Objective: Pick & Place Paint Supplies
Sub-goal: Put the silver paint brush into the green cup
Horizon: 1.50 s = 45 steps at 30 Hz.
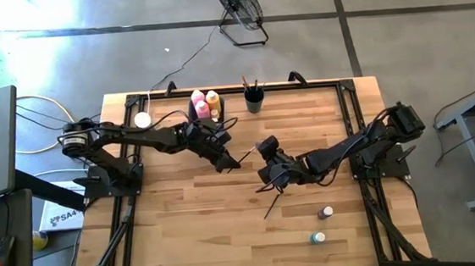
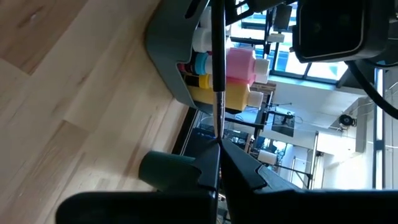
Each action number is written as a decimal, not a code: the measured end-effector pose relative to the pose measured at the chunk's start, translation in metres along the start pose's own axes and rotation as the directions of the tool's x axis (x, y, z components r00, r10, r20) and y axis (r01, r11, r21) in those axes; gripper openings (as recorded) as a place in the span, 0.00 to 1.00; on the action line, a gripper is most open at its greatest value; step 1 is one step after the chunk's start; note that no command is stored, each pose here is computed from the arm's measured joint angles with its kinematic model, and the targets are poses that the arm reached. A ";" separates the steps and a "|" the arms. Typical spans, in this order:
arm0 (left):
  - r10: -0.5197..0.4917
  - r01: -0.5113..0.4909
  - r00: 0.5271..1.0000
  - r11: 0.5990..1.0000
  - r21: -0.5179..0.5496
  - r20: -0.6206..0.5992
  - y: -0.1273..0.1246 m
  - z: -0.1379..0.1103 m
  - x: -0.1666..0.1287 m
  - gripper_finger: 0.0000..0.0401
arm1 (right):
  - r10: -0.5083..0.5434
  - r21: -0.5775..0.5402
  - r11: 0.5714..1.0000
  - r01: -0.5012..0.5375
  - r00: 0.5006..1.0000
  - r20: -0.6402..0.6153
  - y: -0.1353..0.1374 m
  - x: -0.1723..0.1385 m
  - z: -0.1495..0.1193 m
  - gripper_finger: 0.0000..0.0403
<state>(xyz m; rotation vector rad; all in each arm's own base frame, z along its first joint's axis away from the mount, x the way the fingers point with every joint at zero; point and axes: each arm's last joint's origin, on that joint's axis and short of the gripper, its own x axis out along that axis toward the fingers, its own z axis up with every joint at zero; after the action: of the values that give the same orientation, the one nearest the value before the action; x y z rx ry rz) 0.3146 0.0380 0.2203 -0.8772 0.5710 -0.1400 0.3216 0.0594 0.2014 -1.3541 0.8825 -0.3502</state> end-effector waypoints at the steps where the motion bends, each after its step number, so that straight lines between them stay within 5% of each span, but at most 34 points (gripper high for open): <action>1: 0.000 0.000 1.000 1.000 -0.001 -0.001 0.000 0.000 0.000 0.06 | 0.000 0.001 1.000 0.000 1.000 0.000 0.000 0.000 0.000 0.01; 17: -0.021 0.021 0.999 1.000 0.000 -0.045 0.000 -0.003 0.000 0.05 | -0.027 -0.044 0.999 0.029 0.999 0.043 0.002 -0.013 0.010 0.02; 21: -0.030 0.030 0.999 1.000 0.009 -0.040 0.000 -0.002 0.000 0.05 | -0.077 -0.096 0.992 0.078 0.997 0.014 0.001 -0.020 0.013 0.08; 31: -0.034 0.036 0.999 0.998 0.055 -0.034 -0.001 -0.001 0.000 0.05 | -0.206 0.038 0.977 0.210 0.974 -0.091 -0.026 -0.038 0.006 0.28; 39: -0.039 0.032 0.999 0.961 0.275 0.021 -0.005 0.004 -0.001 0.05 | -0.258 0.354 0.890 0.287 0.958 -0.127 -0.059 -0.071 -0.019 0.30; 45: 0.010 -0.087 0.989 0.847 0.524 0.148 -0.016 0.020 -0.003 0.05 | -0.176 0.641 0.762 0.091 0.982 0.070 -0.071 -0.090 -0.044 0.26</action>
<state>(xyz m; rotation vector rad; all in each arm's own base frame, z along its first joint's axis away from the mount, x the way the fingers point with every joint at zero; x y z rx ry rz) 0.3248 0.0426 0.2438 -0.3267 0.3901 -0.1776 0.2507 0.0743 0.3006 -0.7867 0.4840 -0.6078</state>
